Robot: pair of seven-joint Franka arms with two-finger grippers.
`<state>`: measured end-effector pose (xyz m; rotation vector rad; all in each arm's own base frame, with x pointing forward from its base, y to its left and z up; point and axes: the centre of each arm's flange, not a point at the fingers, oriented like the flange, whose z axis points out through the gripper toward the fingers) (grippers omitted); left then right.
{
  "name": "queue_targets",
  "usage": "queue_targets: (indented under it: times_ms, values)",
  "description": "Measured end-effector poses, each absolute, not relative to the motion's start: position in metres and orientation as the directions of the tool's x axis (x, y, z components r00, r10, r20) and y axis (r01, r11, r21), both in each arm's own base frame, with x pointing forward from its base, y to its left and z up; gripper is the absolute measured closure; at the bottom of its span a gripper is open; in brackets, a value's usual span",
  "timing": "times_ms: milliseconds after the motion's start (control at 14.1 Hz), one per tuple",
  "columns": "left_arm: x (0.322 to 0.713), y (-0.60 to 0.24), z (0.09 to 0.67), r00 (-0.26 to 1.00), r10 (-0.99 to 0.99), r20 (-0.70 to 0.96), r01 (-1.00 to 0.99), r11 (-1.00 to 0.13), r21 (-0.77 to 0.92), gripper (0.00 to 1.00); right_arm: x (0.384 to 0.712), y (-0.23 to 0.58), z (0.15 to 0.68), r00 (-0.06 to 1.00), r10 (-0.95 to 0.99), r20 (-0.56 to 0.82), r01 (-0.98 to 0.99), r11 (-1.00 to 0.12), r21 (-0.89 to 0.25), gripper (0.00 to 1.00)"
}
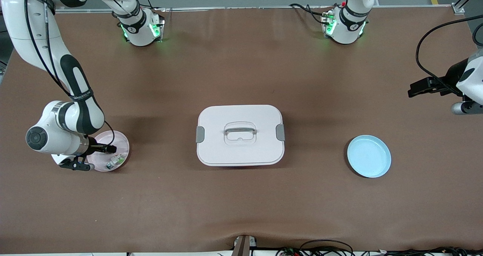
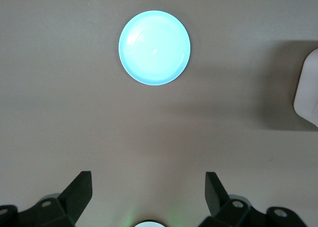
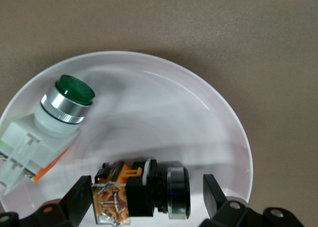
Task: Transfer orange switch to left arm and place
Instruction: 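Close the right gripper on the switch and lift it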
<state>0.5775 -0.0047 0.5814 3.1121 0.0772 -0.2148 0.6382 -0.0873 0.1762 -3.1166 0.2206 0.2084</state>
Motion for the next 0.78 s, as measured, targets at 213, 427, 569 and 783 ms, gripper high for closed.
queue_targets:
  times_ms: [213, 427, 569, 783]
  values:
    - [0.5776, -0.0047, 0.5814, 0.989, 0.048, -0.138, 0.051, -0.999, 0.018, 0.00, 0.6374, -0.0871, 0.1754, 0.981, -0.134, -0.140, -0.136, -0.991, -0.002, 0.22]
    - [0.5776, -0.0047, 0.5813, 0.989, 0.047, -0.138, 0.050, -0.999, 0.018, 0.00, 0.6375, -0.0872, 0.1757, 0.981, -0.134, -0.140, -0.136, -0.991, -0.002, 0.27]
    - [0.5777, -0.0045, 0.5811, 0.989, 0.043, -0.138, 0.046, -0.999, 0.018, 0.00, 0.6374, -0.0872, 0.1757, 0.981, -0.135, -0.142, -0.136, -0.991, -0.002, 0.27]
    - [0.5778, -0.0037, 0.5809, 0.990, 0.033, -0.138, 0.036, -0.999, 0.020, 0.00, 0.6340, -0.0877, 0.1751, 0.972, -0.147, -0.183, -0.152, -0.988, -0.015, 0.27]
